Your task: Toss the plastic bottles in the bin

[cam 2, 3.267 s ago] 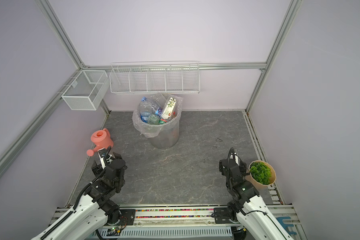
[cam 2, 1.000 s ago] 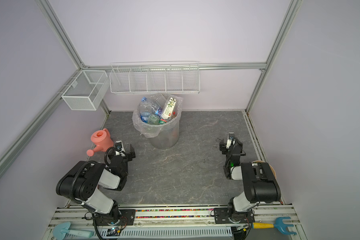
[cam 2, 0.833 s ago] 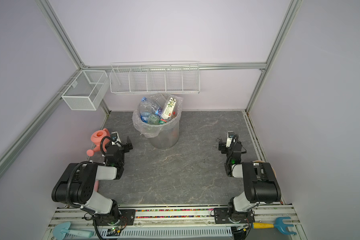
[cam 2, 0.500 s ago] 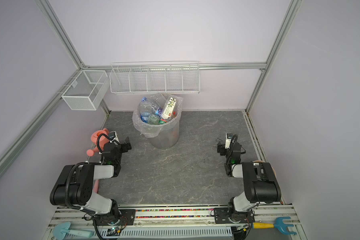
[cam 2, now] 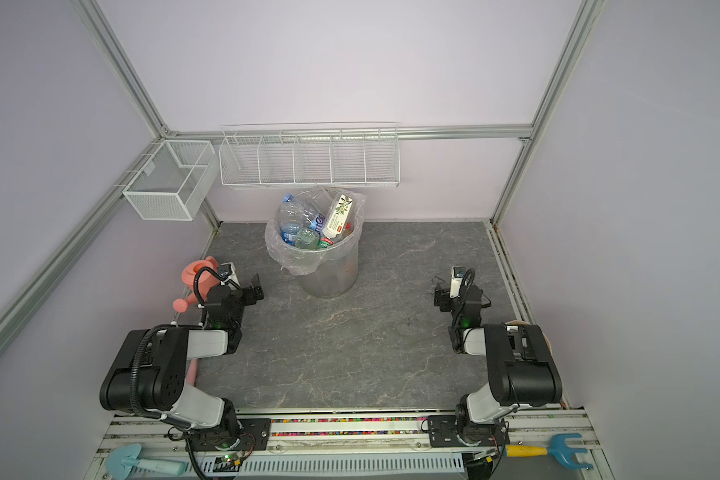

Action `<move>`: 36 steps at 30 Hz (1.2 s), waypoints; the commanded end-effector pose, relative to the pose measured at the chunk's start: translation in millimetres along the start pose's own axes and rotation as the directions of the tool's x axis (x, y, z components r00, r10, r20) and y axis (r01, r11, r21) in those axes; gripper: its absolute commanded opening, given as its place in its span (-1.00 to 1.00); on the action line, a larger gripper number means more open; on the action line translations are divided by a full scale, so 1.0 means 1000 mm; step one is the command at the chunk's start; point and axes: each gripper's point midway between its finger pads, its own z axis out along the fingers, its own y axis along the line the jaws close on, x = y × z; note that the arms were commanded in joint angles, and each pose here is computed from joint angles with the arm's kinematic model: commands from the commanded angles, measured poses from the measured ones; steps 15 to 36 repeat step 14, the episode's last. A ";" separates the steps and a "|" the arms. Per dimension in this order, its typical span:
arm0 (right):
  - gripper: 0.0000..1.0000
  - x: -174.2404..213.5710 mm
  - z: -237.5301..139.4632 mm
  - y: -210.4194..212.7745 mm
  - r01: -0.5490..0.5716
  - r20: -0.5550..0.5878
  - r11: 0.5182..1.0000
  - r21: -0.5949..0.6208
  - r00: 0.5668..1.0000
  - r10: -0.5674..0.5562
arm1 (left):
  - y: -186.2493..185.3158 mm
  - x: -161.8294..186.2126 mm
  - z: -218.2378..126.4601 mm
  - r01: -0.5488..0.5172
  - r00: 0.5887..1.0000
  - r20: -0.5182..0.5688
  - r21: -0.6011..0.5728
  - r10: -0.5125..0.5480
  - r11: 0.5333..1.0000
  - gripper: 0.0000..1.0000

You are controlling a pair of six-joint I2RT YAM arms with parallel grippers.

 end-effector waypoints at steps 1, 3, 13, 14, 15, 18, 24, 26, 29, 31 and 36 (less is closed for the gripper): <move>0.77 -0.006 -0.002 0.001 -0.009 0.018 1.000 -0.012 1.000 0.009 | -0.001 0.007 -0.001 0.009 1.000 -0.017 0.008 -0.009 1.000 0.97; 0.77 -0.006 -0.002 0.001 -0.008 0.018 1.000 -0.012 1.000 0.008 | -0.001 0.007 -0.001 0.008 1.000 -0.018 0.008 -0.008 1.000 0.97; 0.77 -0.006 -0.002 0.001 -0.008 0.018 1.000 -0.012 1.000 0.008 | -0.002 0.007 0.000 0.007 1.000 -0.021 0.014 -0.006 1.000 0.97; 0.77 -0.006 -0.002 0.002 -0.007 0.018 1.000 -0.012 1.000 0.008 | -0.002 0.007 0.000 0.006 1.000 -0.019 0.015 -0.005 1.000 0.97; 0.77 -0.006 -0.002 0.002 -0.007 0.018 1.000 -0.012 1.000 0.008 | -0.002 0.007 0.000 0.006 1.000 -0.019 0.015 -0.005 1.000 0.97; 0.77 -0.006 -0.002 0.002 -0.007 0.018 1.000 -0.012 1.000 0.008 | -0.002 0.007 0.000 0.006 1.000 -0.019 0.015 -0.005 1.000 0.97; 0.77 -0.006 -0.002 0.002 -0.007 0.018 1.000 -0.012 1.000 0.008 | -0.002 0.007 0.000 0.006 1.000 -0.019 0.015 -0.005 1.000 0.97; 0.77 -0.006 -0.002 0.002 -0.007 0.018 1.000 -0.012 1.000 0.008 | -0.002 0.007 0.000 0.006 1.000 -0.019 0.015 -0.005 1.000 0.97; 0.77 -0.006 -0.002 0.002 -0.007 0.018 1.000 -0.012 1.000 0.008 | -0.002 0.007 0.000 0.006 1.000 -0.019 0.015 -0.005 1.000 0.97; 0.77 -0.006 -0.002 0.002 -0.007 0.018 1.000 -0.012 1.000 0.008 | -0.002 0.007 0.000 0.006 1.000 -0.019 0.015 -0.005 1.000 0.97; 0.77 -0.006 -0.002 0.002 -0.007 0.018 1.000 -0.012 1.000 0.008 | -0.002 0.007 0.000 0.006 1.000 -0.019 0.015 -0.005 1.000 0.97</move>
